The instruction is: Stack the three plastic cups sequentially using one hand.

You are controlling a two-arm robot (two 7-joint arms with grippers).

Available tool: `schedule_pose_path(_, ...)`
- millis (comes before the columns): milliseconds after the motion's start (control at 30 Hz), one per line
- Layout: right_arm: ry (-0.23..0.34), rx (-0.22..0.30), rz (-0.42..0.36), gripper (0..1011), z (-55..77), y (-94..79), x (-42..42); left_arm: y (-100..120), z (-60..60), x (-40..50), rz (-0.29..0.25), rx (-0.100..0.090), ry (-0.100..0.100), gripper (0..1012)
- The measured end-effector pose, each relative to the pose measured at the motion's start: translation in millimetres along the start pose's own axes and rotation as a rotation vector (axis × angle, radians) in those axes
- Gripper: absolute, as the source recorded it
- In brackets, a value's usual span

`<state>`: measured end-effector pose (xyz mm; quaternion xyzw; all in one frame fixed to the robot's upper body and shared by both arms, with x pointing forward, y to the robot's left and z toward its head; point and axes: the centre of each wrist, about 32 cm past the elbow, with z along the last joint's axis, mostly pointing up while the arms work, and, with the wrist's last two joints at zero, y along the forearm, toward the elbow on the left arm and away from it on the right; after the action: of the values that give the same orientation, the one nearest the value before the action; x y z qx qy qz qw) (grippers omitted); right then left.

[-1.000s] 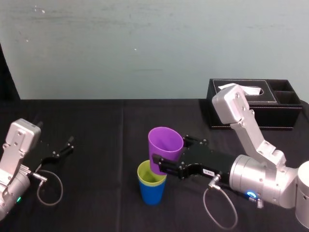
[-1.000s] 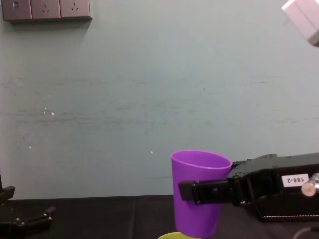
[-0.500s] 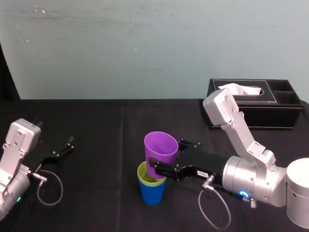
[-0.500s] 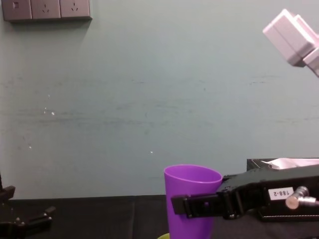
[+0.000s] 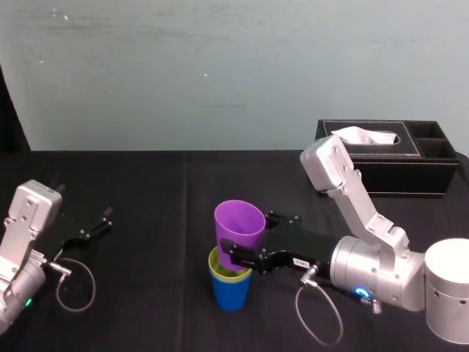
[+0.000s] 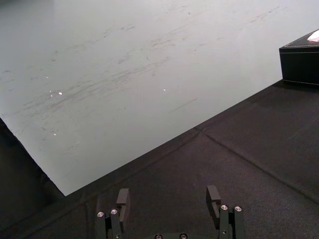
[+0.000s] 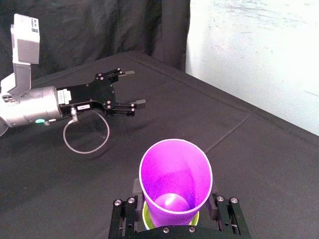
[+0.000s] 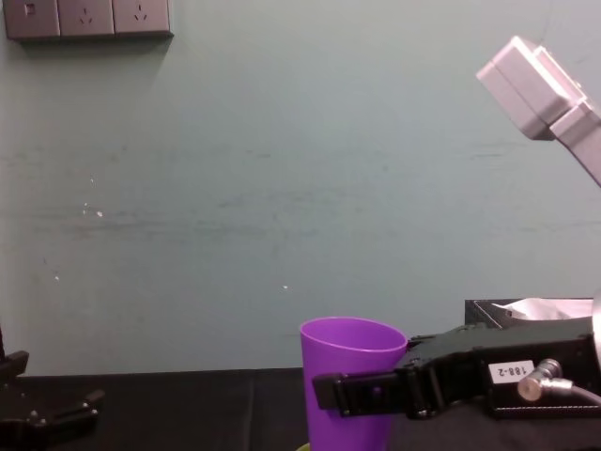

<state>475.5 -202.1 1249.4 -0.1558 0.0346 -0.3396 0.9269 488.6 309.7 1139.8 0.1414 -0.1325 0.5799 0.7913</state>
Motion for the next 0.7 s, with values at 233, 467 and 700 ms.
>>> schedule_pose_path(233, -0.005, -0.003, 0.001, 726, 0.4, 4.1, -0.1, 0.0, 0.0, 0.0, 0.0, 0.0, 0.0, 1000)
schedule_pose_path(467, -0.007, -0.01, 0.002, 726, -0.5, 7.6, 0.1, 0.0, 0.0, 0.0, 0.0, 0.0, 0.0, 1000)
schedule_pose_path(700, -0.007, -0.017, 0.001, 726, -3.2, 10.6, 0.3, 0.0, 0.0, 0.0, 0.0, 0.0, 0.0, 1000)
